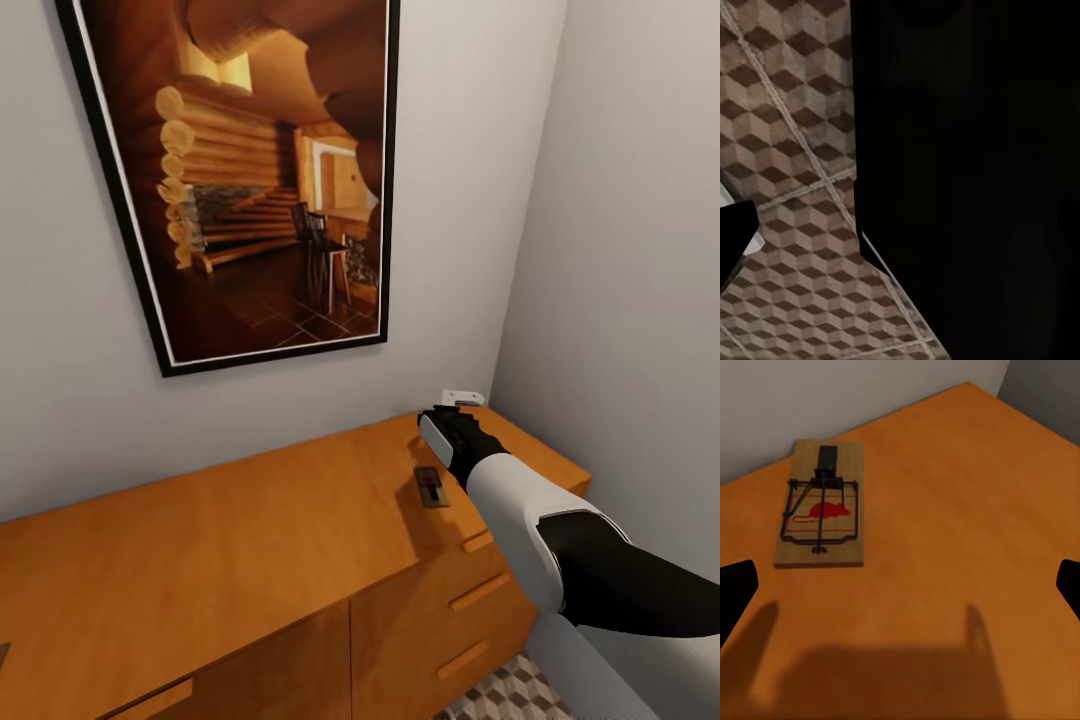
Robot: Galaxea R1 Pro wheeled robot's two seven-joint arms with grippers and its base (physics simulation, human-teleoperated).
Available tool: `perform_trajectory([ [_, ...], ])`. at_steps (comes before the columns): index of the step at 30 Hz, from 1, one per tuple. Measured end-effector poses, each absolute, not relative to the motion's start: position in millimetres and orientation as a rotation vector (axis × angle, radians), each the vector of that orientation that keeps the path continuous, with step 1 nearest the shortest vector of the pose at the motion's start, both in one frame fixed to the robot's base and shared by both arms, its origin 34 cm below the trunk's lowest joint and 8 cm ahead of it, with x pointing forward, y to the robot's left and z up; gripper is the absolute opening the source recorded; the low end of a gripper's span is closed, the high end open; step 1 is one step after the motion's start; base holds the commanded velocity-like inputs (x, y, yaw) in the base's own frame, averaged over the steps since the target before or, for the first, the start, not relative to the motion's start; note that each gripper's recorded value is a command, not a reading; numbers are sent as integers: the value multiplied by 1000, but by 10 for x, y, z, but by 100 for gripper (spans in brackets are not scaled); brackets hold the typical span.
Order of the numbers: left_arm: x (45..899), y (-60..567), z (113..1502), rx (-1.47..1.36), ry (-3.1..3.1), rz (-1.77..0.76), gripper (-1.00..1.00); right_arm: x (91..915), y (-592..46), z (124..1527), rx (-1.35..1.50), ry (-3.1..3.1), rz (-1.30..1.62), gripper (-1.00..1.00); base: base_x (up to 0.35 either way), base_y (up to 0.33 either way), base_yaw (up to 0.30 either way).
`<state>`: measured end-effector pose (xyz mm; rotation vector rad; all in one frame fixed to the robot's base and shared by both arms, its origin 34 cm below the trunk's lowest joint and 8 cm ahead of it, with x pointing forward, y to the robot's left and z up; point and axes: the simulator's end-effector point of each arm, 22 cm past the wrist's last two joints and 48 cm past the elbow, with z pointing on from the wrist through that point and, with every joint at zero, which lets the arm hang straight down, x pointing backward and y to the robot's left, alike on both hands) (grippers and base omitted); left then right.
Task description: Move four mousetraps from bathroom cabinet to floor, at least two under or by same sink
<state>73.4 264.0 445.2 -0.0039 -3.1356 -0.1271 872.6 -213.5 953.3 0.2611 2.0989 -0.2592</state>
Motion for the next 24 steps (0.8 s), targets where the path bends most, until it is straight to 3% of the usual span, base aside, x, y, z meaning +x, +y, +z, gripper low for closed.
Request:
perform_trajectory([
  [24, 695, 2639, 4459, -5, -3125, -126, 100, 8744, -2126, 9475, 235, 2109, -277, 100, 0, 0, 0],
])
